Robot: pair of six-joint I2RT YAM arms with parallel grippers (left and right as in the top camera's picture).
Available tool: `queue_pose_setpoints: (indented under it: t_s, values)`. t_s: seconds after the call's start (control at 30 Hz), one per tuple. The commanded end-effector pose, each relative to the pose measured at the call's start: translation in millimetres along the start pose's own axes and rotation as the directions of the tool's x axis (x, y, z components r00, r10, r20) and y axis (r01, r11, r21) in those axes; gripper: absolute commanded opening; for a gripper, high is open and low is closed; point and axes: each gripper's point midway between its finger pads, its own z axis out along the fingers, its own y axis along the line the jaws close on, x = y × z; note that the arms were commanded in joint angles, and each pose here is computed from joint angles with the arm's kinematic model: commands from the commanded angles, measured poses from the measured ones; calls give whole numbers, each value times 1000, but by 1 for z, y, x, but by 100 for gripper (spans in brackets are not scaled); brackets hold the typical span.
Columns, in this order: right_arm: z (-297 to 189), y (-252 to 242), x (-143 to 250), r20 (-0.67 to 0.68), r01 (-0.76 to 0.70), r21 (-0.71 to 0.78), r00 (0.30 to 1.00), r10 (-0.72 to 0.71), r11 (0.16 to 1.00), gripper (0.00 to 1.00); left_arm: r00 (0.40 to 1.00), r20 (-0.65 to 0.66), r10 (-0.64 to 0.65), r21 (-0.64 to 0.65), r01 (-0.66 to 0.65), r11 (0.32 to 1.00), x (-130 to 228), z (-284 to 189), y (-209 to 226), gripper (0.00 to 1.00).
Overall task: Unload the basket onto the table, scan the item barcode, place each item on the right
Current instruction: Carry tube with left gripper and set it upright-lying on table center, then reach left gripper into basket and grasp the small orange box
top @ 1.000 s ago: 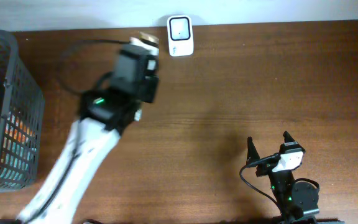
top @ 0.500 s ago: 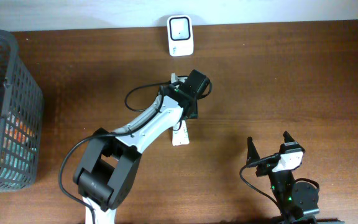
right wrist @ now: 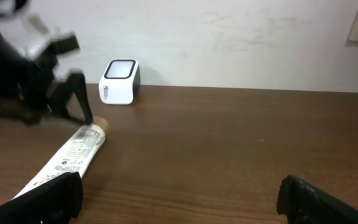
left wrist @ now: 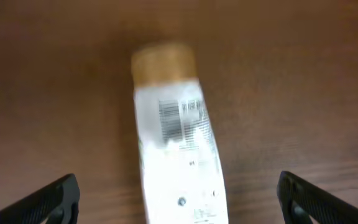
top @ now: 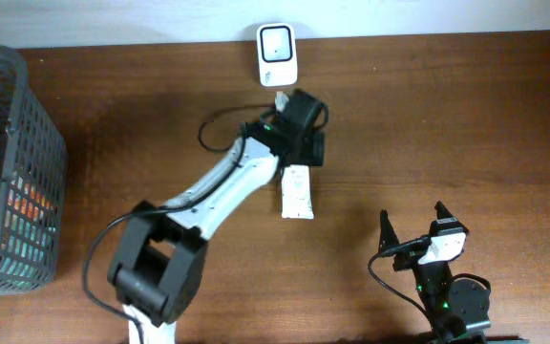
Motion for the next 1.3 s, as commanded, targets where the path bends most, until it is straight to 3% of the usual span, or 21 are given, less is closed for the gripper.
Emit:
queue_pose_setpoints:
  t_s: [0.0,0.07,0.17,0.23,0.3,0.43,0.53,0.7,0.9,1.1,1.17,1.23,1.27]
  values:
    - [0,-1,4,-7,7,3,1000,-7,1000,98,956,293,2,-34,8,999,-95,-126,43,99]
    - [0,-1,4,-7,7,3,1000,-7,1000,98,902,425,-78,-54,111,992,-126,-202,97,99]
    - [0,-1,4,-7,7,3,1000,-7,1000,98,797,573,-192,-90,293,952,-135,-284,187,99]
    - [0,-1,4,-7,7,3,1000,-7,1000,98,730,635,-253,-147,436,888,-120,-325,257,99]
    - [0,-1,4,-7,7,3,1000,-7,1000,98,668,677,-310,-218,584,782,-93,-354,330,99]
    - [0,-1,4,-7,7,3,1000,-7,1000,98,602,696,-390,-298,737,606,-48,-369,414,99]
    - [0,-1,4,-7,7,3,1000,-7,1000,98,580,666,-469,-339,795,502,-13,-361,461,99]
    - [0,-1,4,-7,7,3,1000,-7,1000,98,543,496,-678,-361,839,408,48,-301,510,96]
    - [0,-1,4,-7,7,3,1000,-7,1000,98,452,279,-847,-440,844,306,114,-238,535,90]
    - [0,-1,4,-7,7,2,1000,-7,1000,98,419,171,-892,-432,846,314,132,-193,538,87]
    - [0,-1,4,-7,7,3,1000,-7,1000,98,435,144,-889,-425,838,341,141,-175,538,86]
    - [0,-1,4,-7,7,3,1000,-7,1000,98,501,107,-859,-353,827,439,139,-149,534,86]
    - [0,-1,4,-7,7,3,1000,-7,1000,98,501,102,-860,-333,831,445,140,-142,532,86]
